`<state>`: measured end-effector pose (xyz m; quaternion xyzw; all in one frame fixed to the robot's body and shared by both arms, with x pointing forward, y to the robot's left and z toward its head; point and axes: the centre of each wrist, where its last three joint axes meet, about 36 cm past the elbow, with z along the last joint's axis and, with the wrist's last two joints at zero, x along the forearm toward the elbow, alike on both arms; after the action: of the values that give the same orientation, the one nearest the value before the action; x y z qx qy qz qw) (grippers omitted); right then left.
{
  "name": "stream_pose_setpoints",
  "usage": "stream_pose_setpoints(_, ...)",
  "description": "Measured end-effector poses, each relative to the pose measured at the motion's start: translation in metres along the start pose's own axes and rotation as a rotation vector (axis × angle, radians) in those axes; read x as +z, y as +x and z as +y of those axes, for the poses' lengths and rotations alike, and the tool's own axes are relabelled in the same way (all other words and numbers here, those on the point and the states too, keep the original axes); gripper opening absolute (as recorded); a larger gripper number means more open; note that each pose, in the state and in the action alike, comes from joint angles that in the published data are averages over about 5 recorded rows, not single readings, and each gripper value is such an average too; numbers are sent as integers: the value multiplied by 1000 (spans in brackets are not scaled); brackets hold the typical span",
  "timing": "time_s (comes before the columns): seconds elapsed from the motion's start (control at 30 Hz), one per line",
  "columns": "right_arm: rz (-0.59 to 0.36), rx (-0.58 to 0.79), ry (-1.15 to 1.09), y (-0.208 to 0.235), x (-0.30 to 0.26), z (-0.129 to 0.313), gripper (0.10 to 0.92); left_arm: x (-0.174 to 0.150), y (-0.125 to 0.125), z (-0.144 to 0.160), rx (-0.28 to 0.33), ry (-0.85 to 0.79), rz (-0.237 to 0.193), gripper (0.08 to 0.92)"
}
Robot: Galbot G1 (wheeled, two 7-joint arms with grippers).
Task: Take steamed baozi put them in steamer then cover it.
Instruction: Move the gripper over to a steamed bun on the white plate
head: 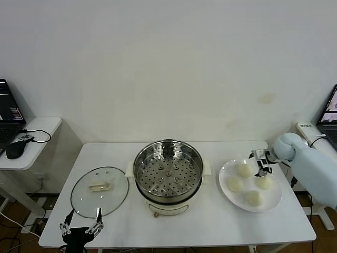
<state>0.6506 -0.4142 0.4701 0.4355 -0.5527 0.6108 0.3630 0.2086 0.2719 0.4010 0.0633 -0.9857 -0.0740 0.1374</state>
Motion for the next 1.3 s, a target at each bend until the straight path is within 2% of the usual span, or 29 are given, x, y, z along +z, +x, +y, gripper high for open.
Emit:
stream_pose_setpoints(0.37,9,-17,1,-22,-11,-5,812,2,-3,3,-5,-2,2,823)
stream_pose_setpoints(0.8,19,-25,-1,-35,-17,-7,706,3,-5,4,-6,0,4,823)
stream_pose_setpoints(1.3,14,-18,-9,-28,-12,-7,654,1,-4,4,-5,3,1,823)
